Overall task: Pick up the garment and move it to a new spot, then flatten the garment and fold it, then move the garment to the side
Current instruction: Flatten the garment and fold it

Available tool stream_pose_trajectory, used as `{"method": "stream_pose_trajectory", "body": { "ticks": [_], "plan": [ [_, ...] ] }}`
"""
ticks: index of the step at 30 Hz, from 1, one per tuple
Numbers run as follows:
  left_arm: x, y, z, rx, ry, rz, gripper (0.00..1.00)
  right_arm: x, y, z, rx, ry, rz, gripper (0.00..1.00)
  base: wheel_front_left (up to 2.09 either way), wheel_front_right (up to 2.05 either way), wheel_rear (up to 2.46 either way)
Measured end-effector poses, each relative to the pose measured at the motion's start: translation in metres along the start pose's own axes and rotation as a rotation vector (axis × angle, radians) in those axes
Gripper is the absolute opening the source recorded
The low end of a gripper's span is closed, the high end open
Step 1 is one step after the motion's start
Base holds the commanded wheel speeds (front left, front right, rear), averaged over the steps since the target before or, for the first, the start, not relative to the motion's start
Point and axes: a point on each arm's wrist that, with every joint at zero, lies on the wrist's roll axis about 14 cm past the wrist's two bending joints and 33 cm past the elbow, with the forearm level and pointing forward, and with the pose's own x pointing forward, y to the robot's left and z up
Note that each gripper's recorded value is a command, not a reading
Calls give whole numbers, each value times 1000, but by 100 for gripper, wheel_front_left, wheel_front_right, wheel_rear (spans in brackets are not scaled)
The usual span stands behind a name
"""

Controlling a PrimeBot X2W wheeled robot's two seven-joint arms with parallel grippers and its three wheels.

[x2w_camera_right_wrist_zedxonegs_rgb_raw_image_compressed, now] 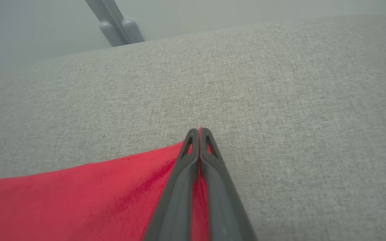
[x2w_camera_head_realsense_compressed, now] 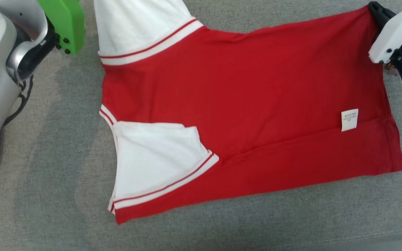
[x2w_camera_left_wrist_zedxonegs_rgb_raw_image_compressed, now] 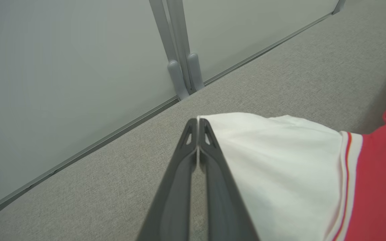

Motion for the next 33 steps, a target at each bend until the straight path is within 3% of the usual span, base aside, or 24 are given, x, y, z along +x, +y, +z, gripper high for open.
{"method": "stream_pose_trajectory", "body": {
  "ticks": [5,12,33],
  "plan": [
    [1,16,24,17,-99,40,0,2,-6,32,16,-112,-2,0,0,0,0],
    [-6,10,20,-13,-116,26,0,-1,4,41,3,-152,36,0,0,0,0],
    [-107,-46,-32,-187,-118,-28,0,-61,-6,-7,19,-116,55,0,0,0,0]
  ]
}}
